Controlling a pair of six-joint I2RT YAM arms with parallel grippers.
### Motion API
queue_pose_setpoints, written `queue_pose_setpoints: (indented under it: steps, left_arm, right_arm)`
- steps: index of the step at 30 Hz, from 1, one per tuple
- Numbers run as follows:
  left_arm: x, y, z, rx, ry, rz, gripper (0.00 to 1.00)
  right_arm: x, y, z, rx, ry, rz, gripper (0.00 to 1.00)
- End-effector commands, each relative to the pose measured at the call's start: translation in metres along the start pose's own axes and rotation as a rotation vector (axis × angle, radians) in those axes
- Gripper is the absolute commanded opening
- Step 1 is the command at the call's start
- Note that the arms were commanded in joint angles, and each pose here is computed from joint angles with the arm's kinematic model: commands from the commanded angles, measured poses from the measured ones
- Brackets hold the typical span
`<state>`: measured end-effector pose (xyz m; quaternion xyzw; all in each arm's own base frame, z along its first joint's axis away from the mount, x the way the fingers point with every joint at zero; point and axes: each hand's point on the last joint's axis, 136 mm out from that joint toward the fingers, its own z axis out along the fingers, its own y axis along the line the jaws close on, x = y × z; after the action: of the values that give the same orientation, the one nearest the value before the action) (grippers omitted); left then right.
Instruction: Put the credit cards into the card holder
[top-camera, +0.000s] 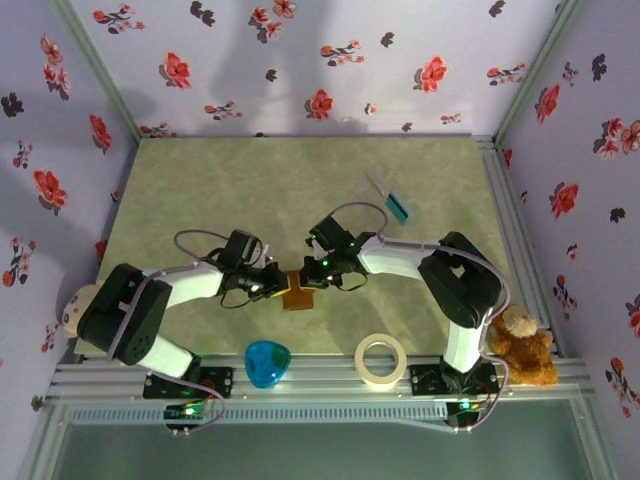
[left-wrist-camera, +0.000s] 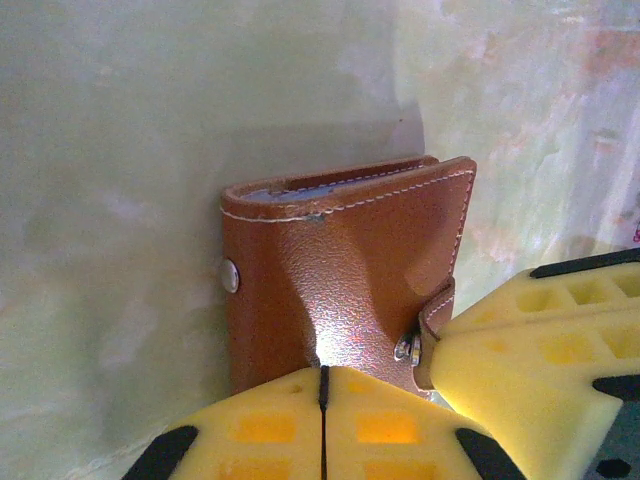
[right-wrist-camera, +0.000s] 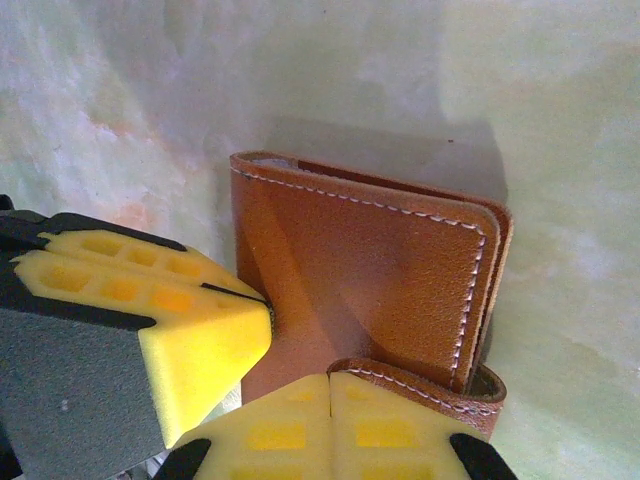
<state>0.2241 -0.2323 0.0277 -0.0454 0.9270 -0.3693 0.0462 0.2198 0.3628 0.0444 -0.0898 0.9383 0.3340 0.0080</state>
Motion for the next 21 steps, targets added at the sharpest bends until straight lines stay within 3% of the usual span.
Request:
queue_pose_setpoints:
  steps: [1, 21]
  left_arm:
    - [0.012, 0.022, 0.006, -0.057, 0.035, -0.049, 0.09]
    - [0.013, 0.024, 0.006, -0.060, 0.038, -0.048, 0.07]
  right_arm:
    - [0.005, 0.006, 0.003, -0.005, 0.032, -0.028, 0.00]
    - [0.018, -0.022, 0.017, 0.104, 0.092, -0.005, 0.00]
